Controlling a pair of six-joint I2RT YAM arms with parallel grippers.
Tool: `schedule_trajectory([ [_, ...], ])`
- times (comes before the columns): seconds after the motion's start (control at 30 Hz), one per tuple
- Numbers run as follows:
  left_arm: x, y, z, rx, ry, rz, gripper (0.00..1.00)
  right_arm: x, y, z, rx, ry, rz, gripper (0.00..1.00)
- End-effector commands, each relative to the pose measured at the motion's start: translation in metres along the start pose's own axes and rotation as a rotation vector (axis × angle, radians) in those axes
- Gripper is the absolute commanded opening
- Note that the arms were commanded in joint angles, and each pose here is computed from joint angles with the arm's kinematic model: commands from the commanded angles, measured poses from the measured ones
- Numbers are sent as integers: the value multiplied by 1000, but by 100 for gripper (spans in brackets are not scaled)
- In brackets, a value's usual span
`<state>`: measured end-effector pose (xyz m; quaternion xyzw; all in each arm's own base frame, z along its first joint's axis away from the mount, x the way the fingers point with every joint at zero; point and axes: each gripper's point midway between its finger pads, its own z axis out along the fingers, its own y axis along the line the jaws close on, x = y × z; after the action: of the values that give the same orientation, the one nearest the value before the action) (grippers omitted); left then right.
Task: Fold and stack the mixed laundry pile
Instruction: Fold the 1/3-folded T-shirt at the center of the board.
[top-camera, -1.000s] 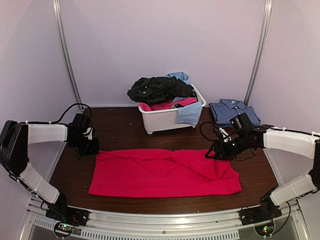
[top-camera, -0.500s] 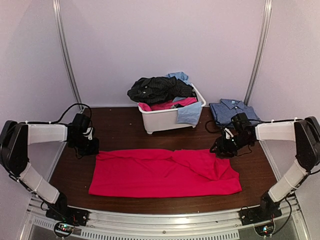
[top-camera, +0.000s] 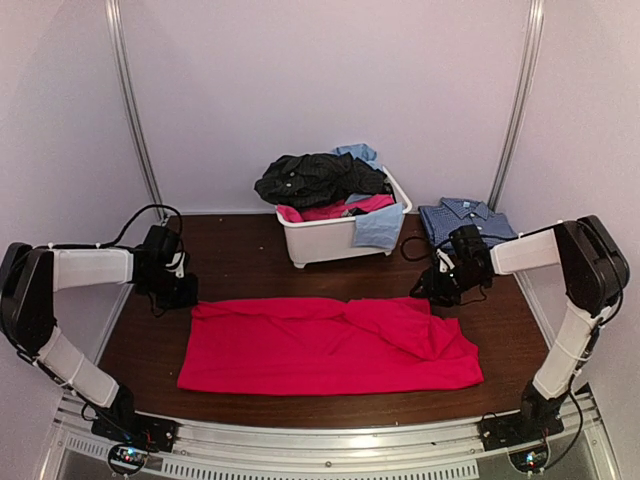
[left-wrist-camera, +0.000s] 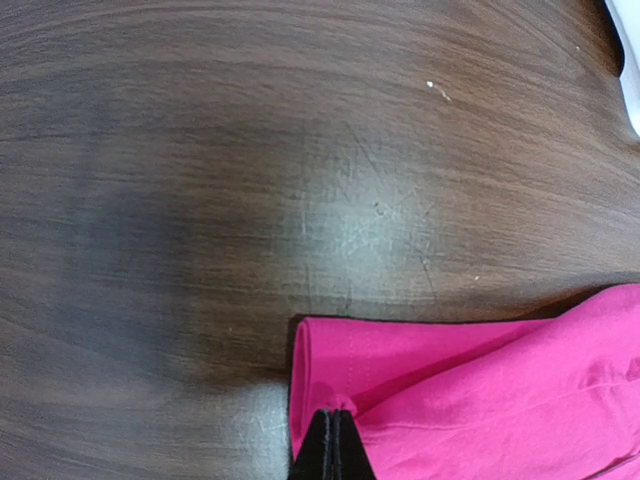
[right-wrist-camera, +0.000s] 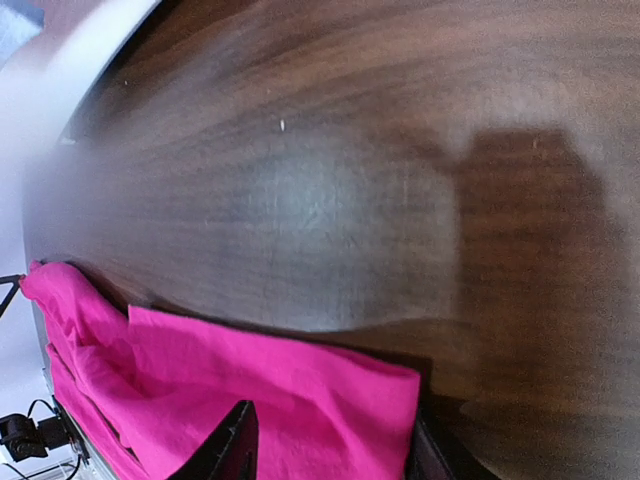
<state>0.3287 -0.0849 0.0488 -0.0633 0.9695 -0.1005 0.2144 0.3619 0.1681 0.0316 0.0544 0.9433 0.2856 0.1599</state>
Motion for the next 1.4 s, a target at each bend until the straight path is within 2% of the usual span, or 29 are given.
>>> schedule_trajectory([
  [0.0,-10,-3,-2,27,-44,5,0,2,-28,19,99,15,16,47],
  [0.07,-11,-4,-3,27,-47,5,0,2,-31,23,112,23,7,40],
  [0.23,-15,-5,-1,27,-57,11,0,-9,-23,17,99,-13,-24,4],
  [0.27,-16,-6,-1,34,-63,14,0,-16,-19,12,96,-37,-36,0],
  [0.4,-34,-17,-3,72,-102,29,0,-57,1,-22,94,-172,-102,0],
  [0.63,-89,-40,-24,118,-233,74,0,-143,39,-111,109,-479,-251,0],
  [0.77,-116,-47,-26,125,-302,87,0,-183,59,-138,77,-603,-354,0],
  [0.9,-130,-53,-10,136,-320,111,0,-207,73,-131,48,-602,-440,0],
  [1.07,-129,-54,12,141,-294,140,0,-210,81,-114,8,-556,-563,0],
  [1.37,-121,-41,-10,84,-363,215,0,-176,99,-127,-97,-522,-621,0],
])
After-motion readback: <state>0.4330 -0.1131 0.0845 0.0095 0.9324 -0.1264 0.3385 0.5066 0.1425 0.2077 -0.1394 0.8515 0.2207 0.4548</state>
